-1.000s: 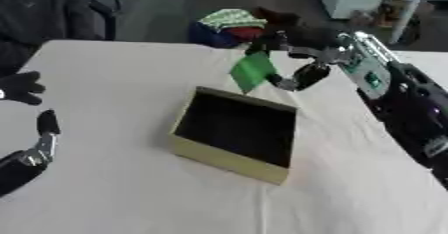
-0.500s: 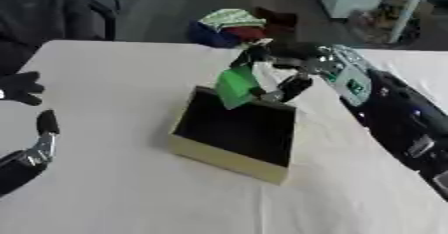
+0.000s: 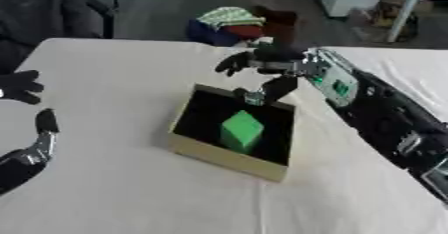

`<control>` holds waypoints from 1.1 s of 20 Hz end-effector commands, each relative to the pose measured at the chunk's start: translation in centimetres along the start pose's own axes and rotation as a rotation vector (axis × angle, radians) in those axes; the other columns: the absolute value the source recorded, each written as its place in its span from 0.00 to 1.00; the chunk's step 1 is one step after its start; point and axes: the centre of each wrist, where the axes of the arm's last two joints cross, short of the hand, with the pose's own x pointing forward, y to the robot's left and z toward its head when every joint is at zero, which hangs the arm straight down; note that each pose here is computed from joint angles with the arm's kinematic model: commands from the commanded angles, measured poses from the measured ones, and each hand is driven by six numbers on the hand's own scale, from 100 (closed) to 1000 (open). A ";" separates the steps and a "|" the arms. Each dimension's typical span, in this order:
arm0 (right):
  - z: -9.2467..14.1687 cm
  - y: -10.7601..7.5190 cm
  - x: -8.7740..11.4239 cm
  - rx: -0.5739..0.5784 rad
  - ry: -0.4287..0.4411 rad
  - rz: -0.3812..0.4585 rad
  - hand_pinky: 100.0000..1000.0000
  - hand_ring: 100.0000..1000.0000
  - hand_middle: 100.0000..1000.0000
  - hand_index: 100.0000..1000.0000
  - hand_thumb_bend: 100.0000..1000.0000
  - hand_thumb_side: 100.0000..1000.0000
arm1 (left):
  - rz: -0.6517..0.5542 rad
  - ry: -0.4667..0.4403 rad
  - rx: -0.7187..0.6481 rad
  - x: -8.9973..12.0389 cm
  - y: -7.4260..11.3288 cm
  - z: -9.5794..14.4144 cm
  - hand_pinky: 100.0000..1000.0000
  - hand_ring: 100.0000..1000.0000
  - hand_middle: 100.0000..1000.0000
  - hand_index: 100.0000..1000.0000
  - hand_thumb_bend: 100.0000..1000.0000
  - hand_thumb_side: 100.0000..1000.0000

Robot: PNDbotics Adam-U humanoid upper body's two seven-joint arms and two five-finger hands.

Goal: Pick up objects on the table and place them in the box.

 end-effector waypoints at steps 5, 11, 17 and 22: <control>2.9 -5.0 0.2 0.125 -0.103 0.112 0.85 0.84 0.92 1.00 0.00 0.56 | -0.021 -0.016 0.004 0.2 0.8 -0.1 0.69 0.56 0.60 0.84 0.00 0.32; 8.3 -7.3 -1.1 -0.080 0.020 0.030 0.84 0.83 0.89 1.00 0.00 0.43 | -0.022 -0.008 0.009 0.1 0.8 0.0 0.69 0.56 0.60 0.84 0.00 0.33; 12.8 -6.5 -3.4 -0.254 0.198 -0.093 0.83 0.81 0.87 1.00 0.00 0.44 | -0.022 -0.008 0.011 0.1 0.8 -0.1 0.69 0.56 0.60 0.83 0.00 0.33; 13.1 -5.7 -4.1 -0.276 0.260 -0.104 0.83 0.81 0.87 1.00 0.00 0.45 | -0.022 -0.013 0.011 0.2 0.9 -0.2 0.69 0.57 0.59 0.83 0.00 0.33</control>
